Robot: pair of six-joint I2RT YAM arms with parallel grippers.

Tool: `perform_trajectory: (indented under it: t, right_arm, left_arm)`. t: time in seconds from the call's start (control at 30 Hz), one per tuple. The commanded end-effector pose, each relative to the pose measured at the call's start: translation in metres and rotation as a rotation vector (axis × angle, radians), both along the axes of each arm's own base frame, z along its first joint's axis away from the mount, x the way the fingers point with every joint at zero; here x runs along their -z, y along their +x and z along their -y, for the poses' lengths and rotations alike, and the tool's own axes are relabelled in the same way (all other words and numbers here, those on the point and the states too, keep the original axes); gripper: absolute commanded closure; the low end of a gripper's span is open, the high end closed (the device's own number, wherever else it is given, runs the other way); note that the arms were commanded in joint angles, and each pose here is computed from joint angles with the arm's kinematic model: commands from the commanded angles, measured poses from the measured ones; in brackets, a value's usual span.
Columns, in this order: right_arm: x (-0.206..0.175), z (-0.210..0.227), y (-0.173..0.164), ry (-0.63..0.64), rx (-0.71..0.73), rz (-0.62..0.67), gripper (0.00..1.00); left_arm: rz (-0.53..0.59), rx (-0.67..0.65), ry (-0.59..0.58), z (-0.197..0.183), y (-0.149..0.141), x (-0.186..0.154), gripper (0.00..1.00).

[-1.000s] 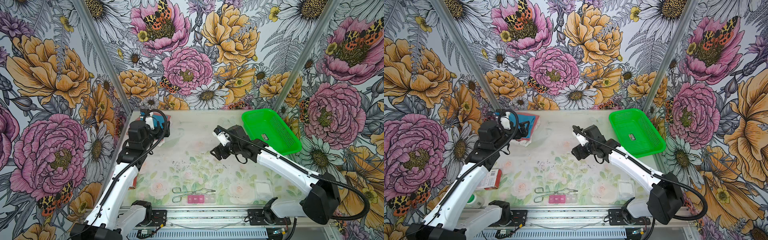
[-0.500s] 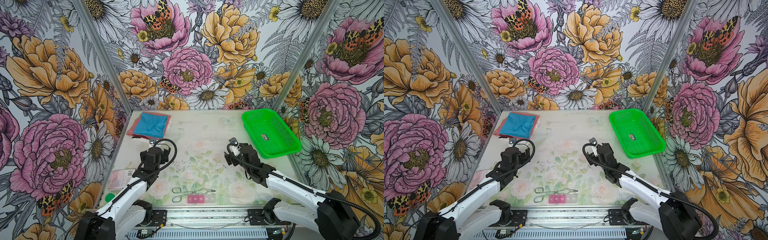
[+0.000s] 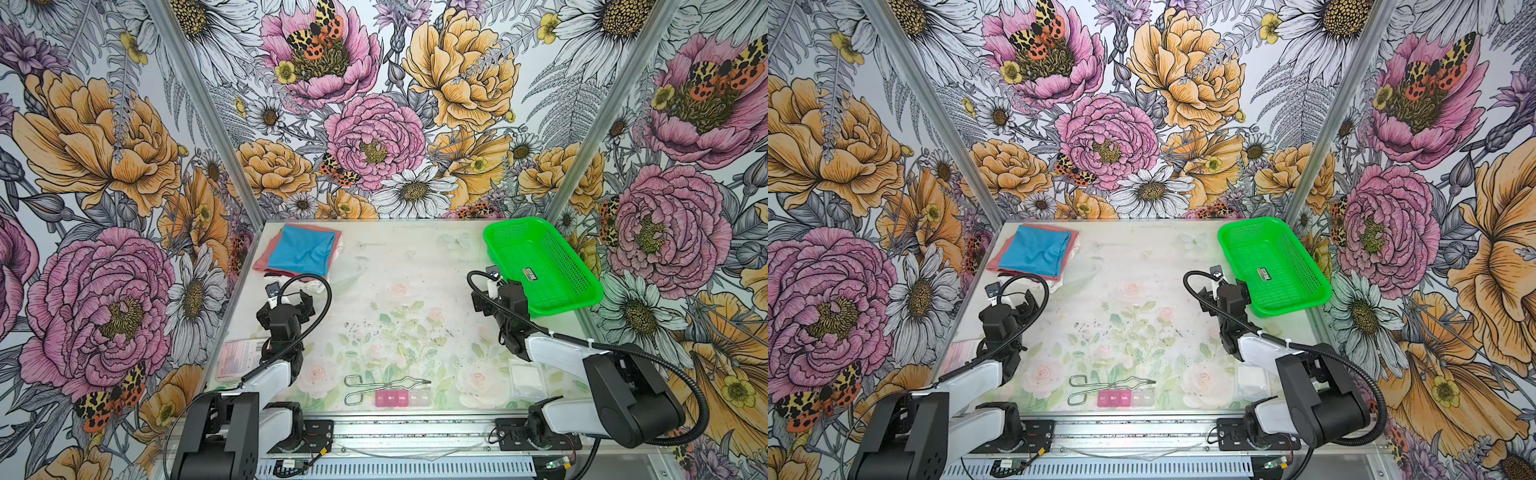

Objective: Fold and stack t-shirts
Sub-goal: Reset both arms

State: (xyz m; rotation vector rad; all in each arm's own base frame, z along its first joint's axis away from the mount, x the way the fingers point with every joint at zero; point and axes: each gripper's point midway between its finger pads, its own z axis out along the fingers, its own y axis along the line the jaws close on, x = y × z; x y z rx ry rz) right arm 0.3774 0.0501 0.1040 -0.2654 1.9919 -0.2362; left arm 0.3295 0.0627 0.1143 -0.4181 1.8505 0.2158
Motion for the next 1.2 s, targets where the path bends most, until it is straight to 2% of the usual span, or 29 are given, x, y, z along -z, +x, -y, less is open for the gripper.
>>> perform_trajectory:
  t: [0.0, 0.23, 0.53, 0.6, 0.7, 0.9, 1.1, 1.17]
  right_arm:
    - [-0.021, -0.002, 0.014, 0.035, -0.015, 0.089, 0.0]
    - [-0.024, 0.014, 0.019, 0.065, 0.014, 0.118, 0.01]
    - [-0.021, 0.054, 0.023, 0.219, 0.091, 0.163, 0.01]
    - [-0.018, 0.059, 0.024, 0.239, 0.103, 0.178, 0.01]
    - [-0.011, 0.063, 0.025, 0.258, 0.111, 0.183, 0.01]
    - [-0.008, 0.07, 0.026, 0.272, 0.139, 0.171, 0.01]
    - [-0.008, 0.073, 0.026, 0.272, 0.158, 0.176, 0.0]
    - [-0.008, 0.072, 0.026, 0.272, 0.157, 0.175, 0.01]
  left_arm:
    - [0.108, 0.06, -0.016, 0.006, 0.023, -0.03, 0.01]
    - [0.1, 0.114, 0.024, 0.01, 0.038, -0.031, 0.01]
    - [0.215, 0.234, 0.004, 0.025, 0.054, -0.013, 0.01]
    - [0.167, 0.211, -0.012, 0.021, 0.054, -0.009, 0.01]
    - [0.148, 0.252, -0.013, 0.028, 0.062, -0.008, 0.01]
    - [0.093, 0.246, 0.03, 0.035, 0.071, -0.004, 0.01]
    - [0.102, 0.409, 0.071, 0.064, 0.069, -0.005, 0.01]
    - [0.111, 0.399, 0.079, 0.064, 0.067, -0.006, 0.01]
